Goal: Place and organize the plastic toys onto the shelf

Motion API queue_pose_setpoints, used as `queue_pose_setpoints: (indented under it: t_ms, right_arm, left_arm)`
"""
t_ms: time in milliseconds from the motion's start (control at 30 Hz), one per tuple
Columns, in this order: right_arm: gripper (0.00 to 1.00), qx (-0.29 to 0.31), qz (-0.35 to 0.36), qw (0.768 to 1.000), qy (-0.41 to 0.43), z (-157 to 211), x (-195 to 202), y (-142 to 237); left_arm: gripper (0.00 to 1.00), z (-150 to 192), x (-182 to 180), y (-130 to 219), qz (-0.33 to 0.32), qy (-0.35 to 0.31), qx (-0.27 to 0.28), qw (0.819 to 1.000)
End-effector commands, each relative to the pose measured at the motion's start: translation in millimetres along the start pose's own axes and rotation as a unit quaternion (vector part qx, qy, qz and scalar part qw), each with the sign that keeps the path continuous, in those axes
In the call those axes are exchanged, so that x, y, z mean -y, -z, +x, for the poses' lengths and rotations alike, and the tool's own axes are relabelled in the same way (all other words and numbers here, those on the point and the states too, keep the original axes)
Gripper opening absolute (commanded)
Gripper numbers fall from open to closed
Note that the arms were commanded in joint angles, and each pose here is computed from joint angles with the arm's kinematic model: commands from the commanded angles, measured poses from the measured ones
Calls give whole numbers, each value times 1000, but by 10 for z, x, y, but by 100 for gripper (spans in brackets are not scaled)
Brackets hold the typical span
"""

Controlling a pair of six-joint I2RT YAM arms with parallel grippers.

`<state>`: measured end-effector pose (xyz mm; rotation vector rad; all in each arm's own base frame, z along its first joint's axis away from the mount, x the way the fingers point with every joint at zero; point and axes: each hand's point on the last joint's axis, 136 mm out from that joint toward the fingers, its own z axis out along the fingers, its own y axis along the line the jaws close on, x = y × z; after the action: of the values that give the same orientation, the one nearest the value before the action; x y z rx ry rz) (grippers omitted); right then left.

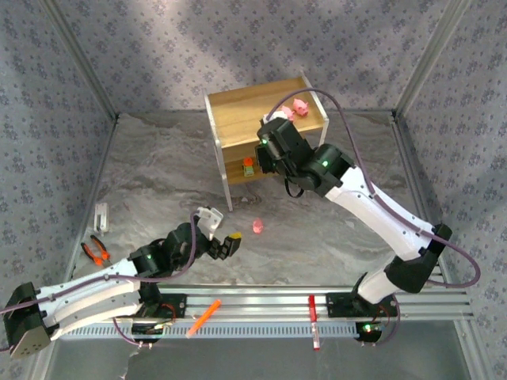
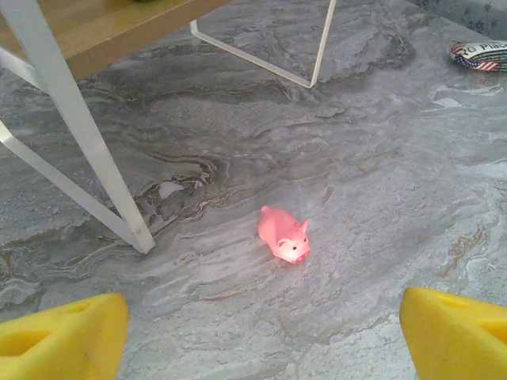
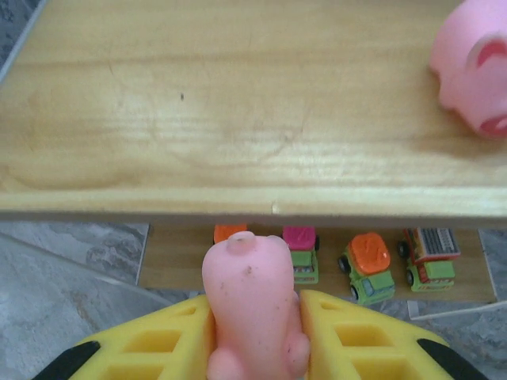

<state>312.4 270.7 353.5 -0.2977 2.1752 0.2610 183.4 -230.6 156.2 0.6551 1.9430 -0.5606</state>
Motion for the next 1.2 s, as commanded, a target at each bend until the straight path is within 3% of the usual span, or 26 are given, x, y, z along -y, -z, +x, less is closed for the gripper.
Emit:
queue_pose_setpoints:
  t_ms: [0,600,1167]
  right_arm:
    - [31,6,4,1000,16,-134,23,66]
    - [32,17,13,1000,21,-579,138,1]
    - [32,-16,19,1000,13,-615,311,-278]
  left_arm:
    - [88,17,74,-15,18,-4,-6,1000]
    - [88,99,175,-129,36,-12,-37,999]
    - [88,127,178,-166,33,-14,-48,998]
